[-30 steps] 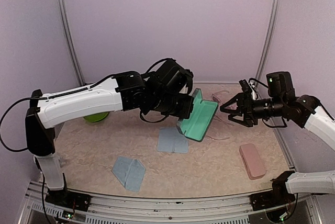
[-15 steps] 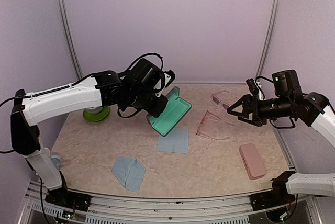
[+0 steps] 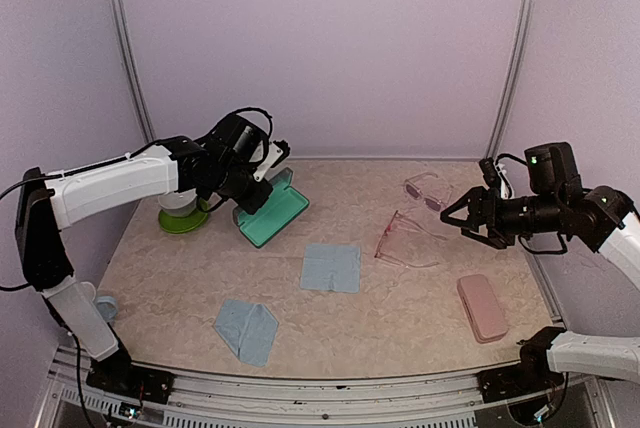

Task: Organize the sunglasses
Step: Place the sunglasses case at the center of the board.

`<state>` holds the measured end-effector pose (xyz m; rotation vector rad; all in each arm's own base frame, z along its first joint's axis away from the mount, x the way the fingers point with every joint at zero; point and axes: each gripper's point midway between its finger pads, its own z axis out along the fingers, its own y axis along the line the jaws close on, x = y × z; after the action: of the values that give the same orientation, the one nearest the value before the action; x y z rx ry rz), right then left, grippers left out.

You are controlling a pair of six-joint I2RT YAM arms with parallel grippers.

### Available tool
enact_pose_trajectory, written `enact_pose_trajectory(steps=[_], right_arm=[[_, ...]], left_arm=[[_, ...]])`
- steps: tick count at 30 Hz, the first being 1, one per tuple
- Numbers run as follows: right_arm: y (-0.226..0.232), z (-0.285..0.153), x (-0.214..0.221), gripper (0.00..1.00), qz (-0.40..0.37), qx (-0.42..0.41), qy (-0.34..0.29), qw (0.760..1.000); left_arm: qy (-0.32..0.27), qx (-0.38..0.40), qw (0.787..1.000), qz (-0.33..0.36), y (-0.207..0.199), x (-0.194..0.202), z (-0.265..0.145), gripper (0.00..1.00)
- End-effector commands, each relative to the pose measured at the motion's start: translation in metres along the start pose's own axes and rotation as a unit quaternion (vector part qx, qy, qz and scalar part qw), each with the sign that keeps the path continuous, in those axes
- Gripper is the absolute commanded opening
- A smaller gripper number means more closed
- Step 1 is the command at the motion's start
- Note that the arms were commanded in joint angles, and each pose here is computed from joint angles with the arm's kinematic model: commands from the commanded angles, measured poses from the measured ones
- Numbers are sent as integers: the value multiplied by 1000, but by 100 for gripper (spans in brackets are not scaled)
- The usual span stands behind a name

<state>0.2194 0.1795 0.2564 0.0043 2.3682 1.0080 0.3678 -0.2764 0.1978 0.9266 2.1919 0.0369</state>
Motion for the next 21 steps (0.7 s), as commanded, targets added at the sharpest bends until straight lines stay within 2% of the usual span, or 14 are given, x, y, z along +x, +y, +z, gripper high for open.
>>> enact_pose_trajectory(steps=[1,10,21], right_arm=[[-7,-9,-5,80,22,13,-30,999],[-15,-19,-2,80,49,26,-55,997],[-19,-22,-4,80,63,32,-68,995]], left_arm=[[-11,-6,998,63,3,3,15,0],[-24,17,997,73,17,14,46,0],[-8,45,996,79,28,36,79,3]])
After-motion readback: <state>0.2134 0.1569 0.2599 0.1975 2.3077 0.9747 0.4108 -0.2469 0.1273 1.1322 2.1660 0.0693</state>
